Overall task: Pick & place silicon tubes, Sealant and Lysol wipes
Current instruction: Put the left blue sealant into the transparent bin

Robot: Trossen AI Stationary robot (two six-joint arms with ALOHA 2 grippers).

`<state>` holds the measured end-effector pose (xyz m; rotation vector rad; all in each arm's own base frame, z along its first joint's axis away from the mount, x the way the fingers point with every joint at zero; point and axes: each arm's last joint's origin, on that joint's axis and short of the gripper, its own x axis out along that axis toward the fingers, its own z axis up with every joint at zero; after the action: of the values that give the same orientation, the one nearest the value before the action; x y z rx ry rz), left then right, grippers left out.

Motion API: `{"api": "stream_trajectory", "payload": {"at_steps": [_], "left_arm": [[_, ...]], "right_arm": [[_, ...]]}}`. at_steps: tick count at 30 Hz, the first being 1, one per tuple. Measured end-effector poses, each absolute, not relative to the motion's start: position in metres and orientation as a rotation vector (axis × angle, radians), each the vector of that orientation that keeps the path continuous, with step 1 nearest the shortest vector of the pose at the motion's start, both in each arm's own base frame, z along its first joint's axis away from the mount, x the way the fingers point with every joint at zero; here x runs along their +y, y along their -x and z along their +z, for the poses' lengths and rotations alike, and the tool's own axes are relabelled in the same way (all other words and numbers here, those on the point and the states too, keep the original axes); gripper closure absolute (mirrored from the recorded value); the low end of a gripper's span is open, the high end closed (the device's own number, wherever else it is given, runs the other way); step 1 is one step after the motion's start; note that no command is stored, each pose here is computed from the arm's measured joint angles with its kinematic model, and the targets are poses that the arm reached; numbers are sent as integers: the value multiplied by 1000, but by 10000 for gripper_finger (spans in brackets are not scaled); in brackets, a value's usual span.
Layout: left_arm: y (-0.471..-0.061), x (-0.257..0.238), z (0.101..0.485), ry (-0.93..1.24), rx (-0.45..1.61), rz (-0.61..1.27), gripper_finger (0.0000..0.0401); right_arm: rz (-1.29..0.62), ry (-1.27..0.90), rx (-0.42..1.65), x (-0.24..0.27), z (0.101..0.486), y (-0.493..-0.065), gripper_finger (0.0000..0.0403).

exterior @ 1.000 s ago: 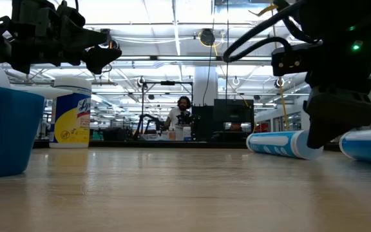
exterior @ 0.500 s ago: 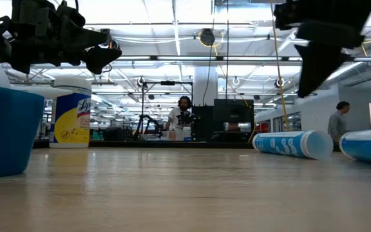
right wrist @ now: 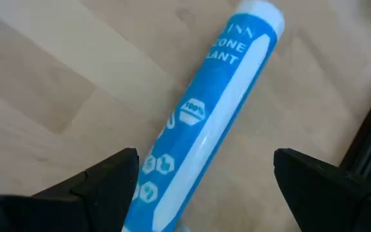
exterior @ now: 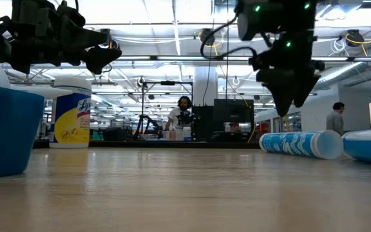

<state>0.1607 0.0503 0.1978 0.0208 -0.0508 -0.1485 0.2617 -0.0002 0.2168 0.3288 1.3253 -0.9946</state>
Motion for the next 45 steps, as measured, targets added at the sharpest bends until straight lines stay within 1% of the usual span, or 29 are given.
{"api": "stream_trajectory", "payload": {"at_steps": [4, 8, 14, 25, 35, 45], "left_arm": [[-161, 50, 198, -21, -51, -149, 91], [-161, 50, 198, -21, -51, -149, 91], [-161, 50, 198, -21, -51, -148, 91], [-161, 50, 198, -21, -51, -149, 91], [-161, 50, 198, -21, -51, -149, 91], [-161, 50, 198, -21, -51, -149, 91]], "right_arm": [[-953, -422, 1385, -27, 211, -262, 64], [-896, -502, 1362, -46, 203, -264, 64], [-898, -555, 1330, -60, 192, -262, 64], [-935, -578, 1346, -62, 171, -251, 64], [-923, -595, 1289, -60, 145, -243, 64], [-957, -659, 1194, -59, 127, -236, 64]]}}
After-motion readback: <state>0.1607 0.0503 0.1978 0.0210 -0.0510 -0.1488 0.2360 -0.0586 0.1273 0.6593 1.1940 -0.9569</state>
